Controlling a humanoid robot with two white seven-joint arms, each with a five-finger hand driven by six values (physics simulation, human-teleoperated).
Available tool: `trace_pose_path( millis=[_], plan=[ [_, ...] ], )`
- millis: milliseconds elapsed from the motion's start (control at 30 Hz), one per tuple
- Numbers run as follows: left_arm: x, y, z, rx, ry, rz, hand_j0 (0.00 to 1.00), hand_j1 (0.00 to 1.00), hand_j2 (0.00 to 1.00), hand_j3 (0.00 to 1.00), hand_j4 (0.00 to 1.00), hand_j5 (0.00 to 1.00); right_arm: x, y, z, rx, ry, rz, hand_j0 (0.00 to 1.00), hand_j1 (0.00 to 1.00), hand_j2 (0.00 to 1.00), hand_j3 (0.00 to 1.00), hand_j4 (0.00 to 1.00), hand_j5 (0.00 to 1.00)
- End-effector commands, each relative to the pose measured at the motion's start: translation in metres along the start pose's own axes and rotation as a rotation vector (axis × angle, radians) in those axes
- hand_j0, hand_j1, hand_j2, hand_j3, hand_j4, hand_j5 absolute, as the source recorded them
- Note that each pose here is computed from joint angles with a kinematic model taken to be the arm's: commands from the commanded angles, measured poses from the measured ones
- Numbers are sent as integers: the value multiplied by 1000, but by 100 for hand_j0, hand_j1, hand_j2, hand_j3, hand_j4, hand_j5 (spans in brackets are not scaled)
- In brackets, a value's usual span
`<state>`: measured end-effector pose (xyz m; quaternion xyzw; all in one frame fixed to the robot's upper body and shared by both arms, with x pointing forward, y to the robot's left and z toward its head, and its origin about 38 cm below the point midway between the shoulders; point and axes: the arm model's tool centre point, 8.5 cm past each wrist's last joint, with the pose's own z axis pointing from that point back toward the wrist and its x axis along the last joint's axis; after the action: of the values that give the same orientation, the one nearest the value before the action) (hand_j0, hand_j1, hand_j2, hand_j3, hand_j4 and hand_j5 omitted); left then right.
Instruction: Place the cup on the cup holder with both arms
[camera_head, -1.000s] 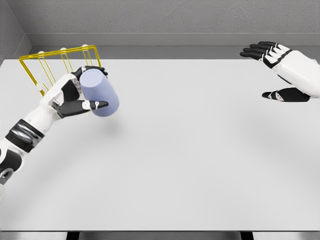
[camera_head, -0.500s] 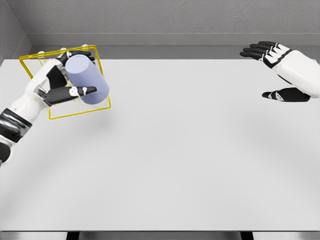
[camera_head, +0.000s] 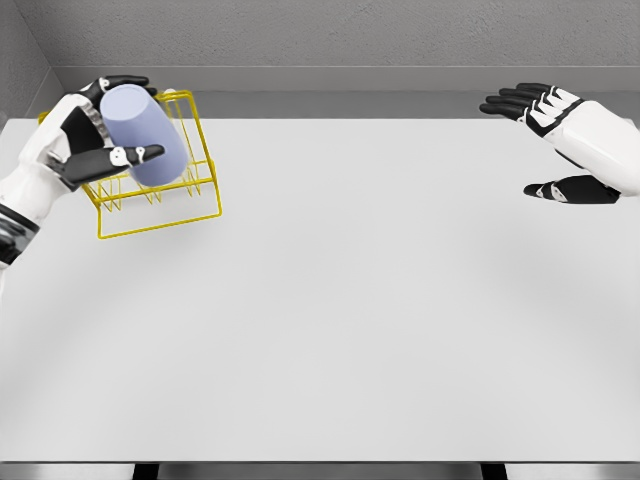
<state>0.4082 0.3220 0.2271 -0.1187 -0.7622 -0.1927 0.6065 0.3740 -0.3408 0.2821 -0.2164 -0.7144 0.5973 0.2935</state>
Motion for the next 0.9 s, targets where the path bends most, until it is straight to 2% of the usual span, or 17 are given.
trace_pose_path(
  millis=[0, 567, 867],
  plan=[
    [-2, 3, 1, 9, 8, 3, 66, 66, 66, 66, 66, 66, 0, -1, 0, -4, -1, -6, 100, 100, 100, 100, 100, 100],
    [-6, 11, -16, 28, 12, 7, 66, 66, 66, 66, 66, 66, 0, -1, 0, -5, 0, -5, 100, 100, 100, 100, 100, 100],
    [-3, 2, -28, 14, -10, 25, 66, 66, 66, 66, 66, 66, 0, -1, 0, -6, -1, -4, 100, 100, 100, 100, 100, 100]
  ],
)
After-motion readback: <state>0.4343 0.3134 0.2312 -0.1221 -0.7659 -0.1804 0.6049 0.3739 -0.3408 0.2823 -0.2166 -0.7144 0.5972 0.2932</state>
